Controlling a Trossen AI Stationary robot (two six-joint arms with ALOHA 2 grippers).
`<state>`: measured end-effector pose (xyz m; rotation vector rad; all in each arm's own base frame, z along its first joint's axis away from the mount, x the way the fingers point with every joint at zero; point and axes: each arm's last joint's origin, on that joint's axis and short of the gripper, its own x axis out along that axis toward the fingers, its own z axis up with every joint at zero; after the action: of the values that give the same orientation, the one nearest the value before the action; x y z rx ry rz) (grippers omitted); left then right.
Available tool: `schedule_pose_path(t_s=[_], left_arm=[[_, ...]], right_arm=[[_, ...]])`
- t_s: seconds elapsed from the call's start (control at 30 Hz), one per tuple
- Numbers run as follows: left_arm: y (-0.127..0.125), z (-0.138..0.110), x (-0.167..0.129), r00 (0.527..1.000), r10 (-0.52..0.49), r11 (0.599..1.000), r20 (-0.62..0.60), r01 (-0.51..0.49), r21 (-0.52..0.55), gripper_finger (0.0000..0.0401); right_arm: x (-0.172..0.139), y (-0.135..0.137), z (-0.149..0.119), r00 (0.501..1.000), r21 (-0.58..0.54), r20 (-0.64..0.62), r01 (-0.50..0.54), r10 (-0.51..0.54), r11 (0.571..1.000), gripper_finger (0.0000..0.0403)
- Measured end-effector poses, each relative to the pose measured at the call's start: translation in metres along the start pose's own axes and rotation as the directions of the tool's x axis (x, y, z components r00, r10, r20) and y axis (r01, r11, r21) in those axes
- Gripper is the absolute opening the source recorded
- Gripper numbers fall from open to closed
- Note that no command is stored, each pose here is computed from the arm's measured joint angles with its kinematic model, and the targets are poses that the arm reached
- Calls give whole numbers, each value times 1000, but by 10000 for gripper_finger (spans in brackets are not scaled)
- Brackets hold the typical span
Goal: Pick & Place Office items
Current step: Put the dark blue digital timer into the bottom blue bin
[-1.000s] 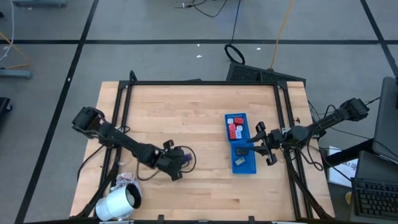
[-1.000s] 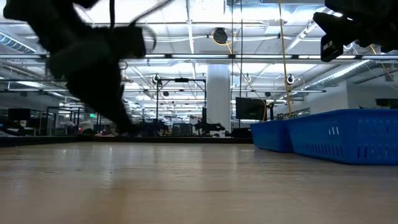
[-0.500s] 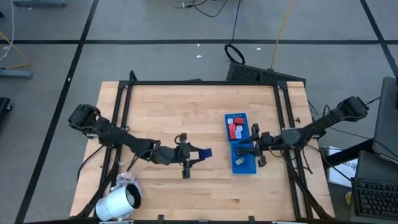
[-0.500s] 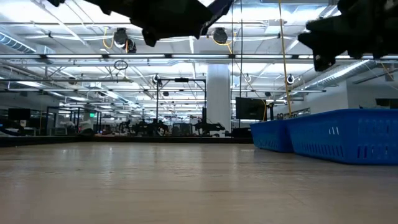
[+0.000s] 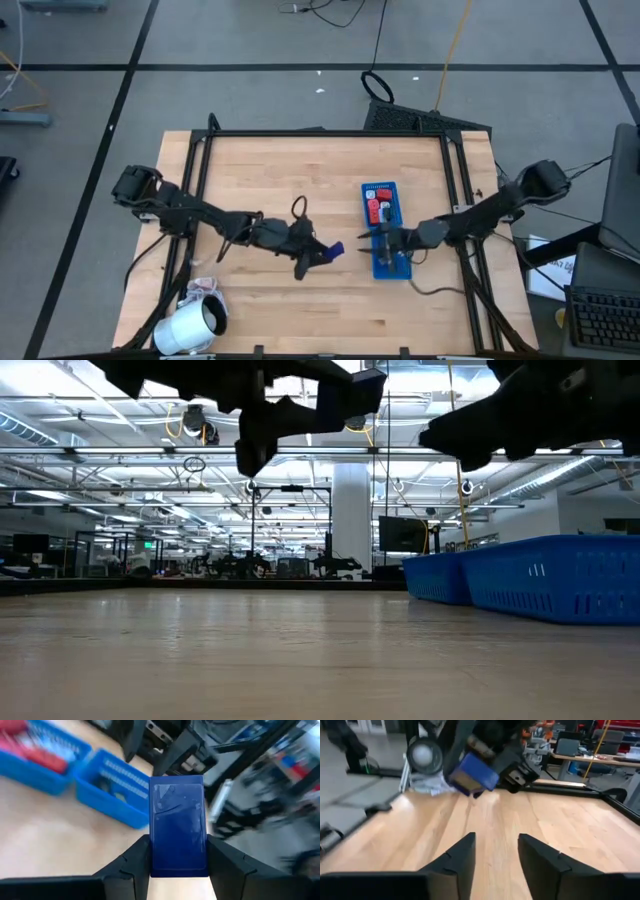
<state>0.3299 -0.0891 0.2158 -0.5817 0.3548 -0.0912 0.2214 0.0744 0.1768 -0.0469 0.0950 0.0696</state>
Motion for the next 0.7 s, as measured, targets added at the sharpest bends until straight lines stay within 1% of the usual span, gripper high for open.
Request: schedule_pose_path(t_s=[0.07,0.13,0.2,0.27,0.3,0.4,0.47,0.53,0.63,0.7], left_arm=[[3,2,0,998,-50,994,-38,47,-99,159],[4,3,0,994,-91,985,-68,80,-151,161],[4,3,0,988,-121,979,-94,103,-176,159],[6,2,0,985,-127,975,-114,103,-196,156],[7,2,0,985,-119,975,-122,93,-202,156],[10,-1,0,984,-93,975,-152,59,-214,156],[11,-3,0,983,-76,975,-166,39,-217,156],[12,-4,0,984,-56,977,-170,19,-215,157],[12,-4,0,985,-48,977,-166,12,-213,162],[12,-3,0,985,-48,978,-165,12,-210,163]], right_arm=[[11,3,-2,1000,-45,-23,-3,2,999,156],[23,7,-3,999,-80,-38,-5,2,997,180],[35,10,-2,999,-109,-45,-1,-4,994,205],[47,13,1,999,-140,-26,30,-34,990,231],[52,14,3,999,-154,-10,48,-50,987,243],[63,17,6,999,-184,1,49,-50,982,270],[68,19,5,999,-188,-1,40,-41,981,279],[71,21,5,1000,-188,0,3,-3,982,280],[73,23,4,999,-190,-7,-32,31,981,267],[73,23,4,999,-193,-6,-33,32,981,250]])
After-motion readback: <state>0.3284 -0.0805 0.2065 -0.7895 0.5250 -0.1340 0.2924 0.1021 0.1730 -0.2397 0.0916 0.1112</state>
